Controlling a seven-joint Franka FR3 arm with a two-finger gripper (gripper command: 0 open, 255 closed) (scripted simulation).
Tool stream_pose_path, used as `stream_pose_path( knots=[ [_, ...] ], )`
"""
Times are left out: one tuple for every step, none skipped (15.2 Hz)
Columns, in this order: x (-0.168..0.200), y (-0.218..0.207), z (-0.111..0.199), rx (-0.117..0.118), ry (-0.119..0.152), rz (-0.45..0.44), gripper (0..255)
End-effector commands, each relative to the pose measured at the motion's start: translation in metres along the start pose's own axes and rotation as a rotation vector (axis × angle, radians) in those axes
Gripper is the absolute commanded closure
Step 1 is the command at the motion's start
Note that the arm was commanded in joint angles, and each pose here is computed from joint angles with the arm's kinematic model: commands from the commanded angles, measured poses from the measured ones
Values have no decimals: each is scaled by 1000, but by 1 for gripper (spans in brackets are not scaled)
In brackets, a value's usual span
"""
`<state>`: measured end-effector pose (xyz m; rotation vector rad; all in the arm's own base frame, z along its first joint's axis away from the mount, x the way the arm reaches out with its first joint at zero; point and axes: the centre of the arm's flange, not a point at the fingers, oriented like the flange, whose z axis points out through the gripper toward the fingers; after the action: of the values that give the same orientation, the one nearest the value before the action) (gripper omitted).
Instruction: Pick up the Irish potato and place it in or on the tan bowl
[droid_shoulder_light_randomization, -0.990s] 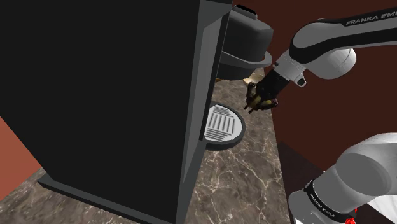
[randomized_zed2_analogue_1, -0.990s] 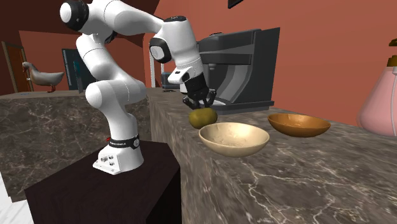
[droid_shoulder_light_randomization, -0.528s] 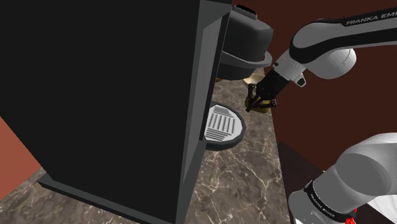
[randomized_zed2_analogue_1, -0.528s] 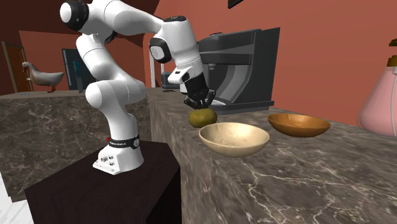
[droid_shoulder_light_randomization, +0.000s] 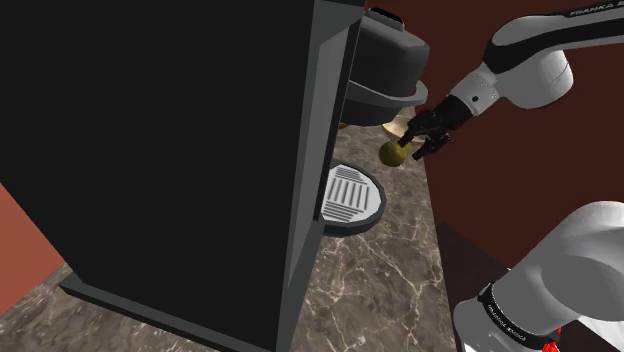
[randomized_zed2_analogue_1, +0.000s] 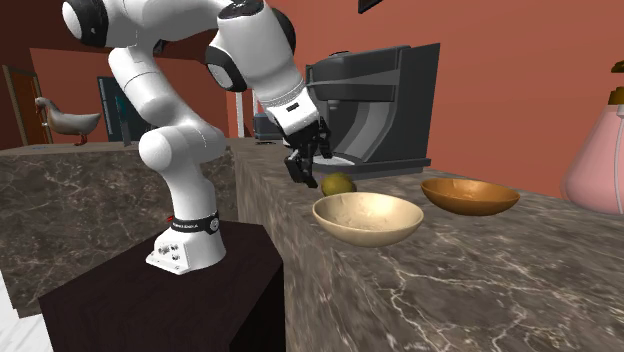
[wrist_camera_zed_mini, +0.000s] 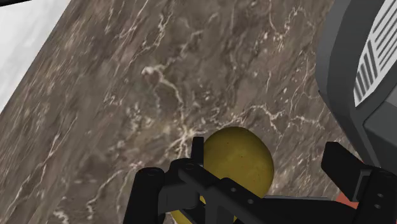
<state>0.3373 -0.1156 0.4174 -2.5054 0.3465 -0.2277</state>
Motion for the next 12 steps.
stream_pose_path(
  knots=[
    [27,17,-17,62,-31,-415,0],
    [34,18,-20,76,-39,-492,0],
    [33,18,-15,76,-39,-492,0],
    [33,18,-10,76,-39,-492,0],
    [33,17,-5,76,-39,-492,0],
    [33,17,1,76,-39,-492,0],
    [32,17,6,76,-39,-492,0],
    [32,16,11,76,-39,-492,0],
    [32,16,16,76,-39,-492,0],
    [32,16,19,76,-39,-492,0],
    [32,16,19,76,-39,-492,0],
    [32,16,19,76,-39,-492,0]
  ],
)
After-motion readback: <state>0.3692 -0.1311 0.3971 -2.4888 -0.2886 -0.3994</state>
